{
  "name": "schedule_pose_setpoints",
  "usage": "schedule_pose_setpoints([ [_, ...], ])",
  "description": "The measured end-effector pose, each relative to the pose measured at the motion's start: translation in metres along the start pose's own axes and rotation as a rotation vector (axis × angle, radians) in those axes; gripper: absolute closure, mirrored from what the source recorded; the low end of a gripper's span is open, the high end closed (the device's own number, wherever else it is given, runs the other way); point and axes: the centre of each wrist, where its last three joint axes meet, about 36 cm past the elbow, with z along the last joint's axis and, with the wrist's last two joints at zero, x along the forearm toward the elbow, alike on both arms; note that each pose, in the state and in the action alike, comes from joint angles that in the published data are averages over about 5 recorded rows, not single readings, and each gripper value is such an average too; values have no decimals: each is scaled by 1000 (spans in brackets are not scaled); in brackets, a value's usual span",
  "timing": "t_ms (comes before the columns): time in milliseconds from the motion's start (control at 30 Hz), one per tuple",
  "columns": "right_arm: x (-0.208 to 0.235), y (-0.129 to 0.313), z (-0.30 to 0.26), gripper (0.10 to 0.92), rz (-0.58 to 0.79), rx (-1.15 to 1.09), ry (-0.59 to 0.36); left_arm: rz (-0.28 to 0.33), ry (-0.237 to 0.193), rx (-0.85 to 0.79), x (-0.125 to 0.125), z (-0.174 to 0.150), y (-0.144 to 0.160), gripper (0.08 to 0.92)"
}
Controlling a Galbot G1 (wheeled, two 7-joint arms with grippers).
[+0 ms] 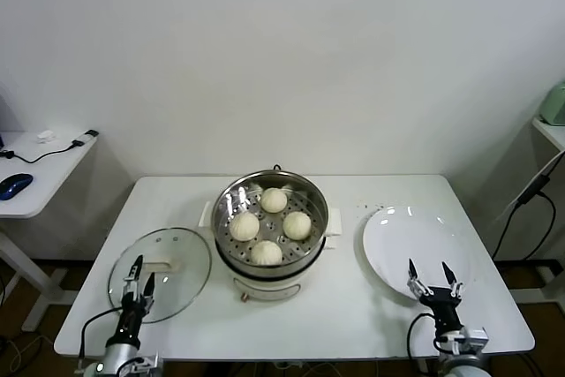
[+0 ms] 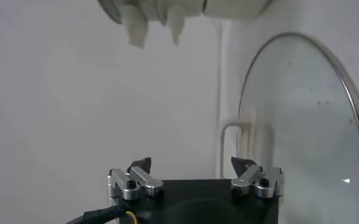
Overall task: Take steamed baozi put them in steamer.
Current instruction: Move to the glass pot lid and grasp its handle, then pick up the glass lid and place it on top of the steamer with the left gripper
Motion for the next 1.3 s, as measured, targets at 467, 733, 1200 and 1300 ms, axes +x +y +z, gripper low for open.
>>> schedule_pose_setpoints([
  [467,3,7,3,200,13,8,10,-3,21,-56,-35,4,-13,207],
  [733,1,12,6,200,7,14,15,6,40,-60,-41,5,-22,424],
  [1200,1,16,4,200,1,21,14,3,65,-54,-43,2,-30,825],
  [1300,2,16,3,200,1,25,13,-1,67,-51,-42,4,-28,863],
])
